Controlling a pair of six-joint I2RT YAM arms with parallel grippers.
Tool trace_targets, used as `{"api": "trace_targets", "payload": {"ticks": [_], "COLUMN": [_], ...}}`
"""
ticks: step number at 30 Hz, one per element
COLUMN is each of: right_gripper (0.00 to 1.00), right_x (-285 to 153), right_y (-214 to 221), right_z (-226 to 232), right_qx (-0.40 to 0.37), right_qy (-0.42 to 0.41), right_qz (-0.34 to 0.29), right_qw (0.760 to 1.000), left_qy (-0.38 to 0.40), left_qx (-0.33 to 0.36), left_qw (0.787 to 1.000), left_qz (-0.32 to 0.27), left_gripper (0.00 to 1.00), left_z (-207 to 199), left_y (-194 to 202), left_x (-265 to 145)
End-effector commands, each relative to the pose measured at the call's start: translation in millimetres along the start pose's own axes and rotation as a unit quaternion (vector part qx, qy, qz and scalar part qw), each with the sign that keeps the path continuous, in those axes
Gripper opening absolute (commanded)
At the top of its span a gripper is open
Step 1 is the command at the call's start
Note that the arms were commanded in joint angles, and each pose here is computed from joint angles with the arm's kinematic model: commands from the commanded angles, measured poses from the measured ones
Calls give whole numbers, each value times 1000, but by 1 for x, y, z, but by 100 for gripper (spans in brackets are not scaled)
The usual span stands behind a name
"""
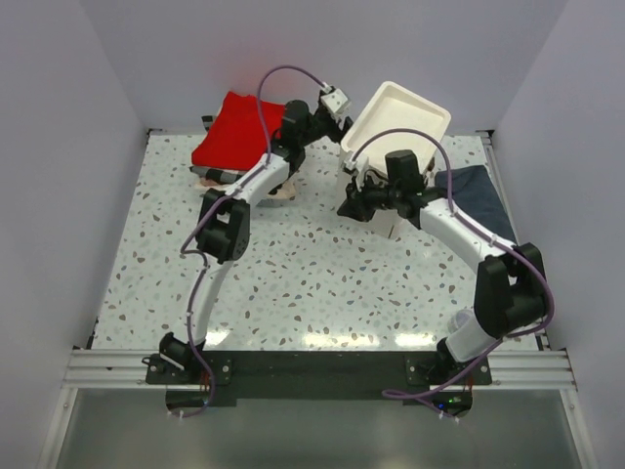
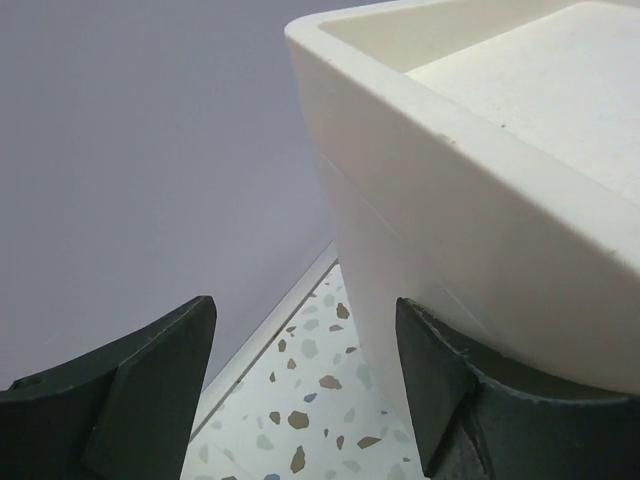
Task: Sort the stationery into containers
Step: Move the storage box to the center of the board.
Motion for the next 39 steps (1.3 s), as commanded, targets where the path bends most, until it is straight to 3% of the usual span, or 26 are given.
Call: {"api": "trace_targets", "payload": {"ticks": [1,3,7,12,13,14,16,17,21,30,34,39], "right_gripper": [15,15,27,52,56,61,62,63,63,64,64,63], "right_x": [-20,-32,-58,-103,-109,-109,-114,-96,-95,-91,-87,-78], "right_y": [-47,-67,-118,-194,-201,-201,-213,-186,-174,-153,-143,-132], "right_z": [10,19,30,4,-9,-13,-13,-17,-29,-46,-56,-65], "right_qx": [-73,-92,-95,-134,-139,-145,-195,-182,-197,-218,-208,-196], "right_qy": [3,-4,10,149,191,198,198,165,167,168,171,167], "right_qz": [-45,-67,-120,-208,-211,-200,-178,-116,-37,34,54,80], "right_qw": [996,993,988,957,949,948,944,963,965,961,961,963], "left_qy": [-96,-154,-257,-309,-311,-305,-283,-276,-255,-262,-280,-328], "left_qx": [66,84,89,84,89,85,85,78,59,56,93,119], "left_qw": [992,984,962,947,946,948,955,958,965,963,955,937], "left_qz": [-37,-35,-10,13,-2,16,11,18,16,26,28,34], "left_gripper": [80,84,87,89,89,89,90,90,90,90,92,93], "left_z": [22,52,109,127,124,117,99,92,66,32,22,38], "left_y": [-48,-57,-74,-113,-141,-131,-149,-151,-171,-204,-218,-238], "left_x": [-6,-27,-75,-136,-150,-157,-173,-179,-206,-276,-312,-349]}}
Point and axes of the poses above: each gripper's point midway between its finger pads, its own x axis out along the fingers, its own z axis along the line the jaws close on, y = z × x, the point moved 2 cm from there along -x, back along the fingers, and after that the axes turned 2 degrees about x, right-handed, at the moved point
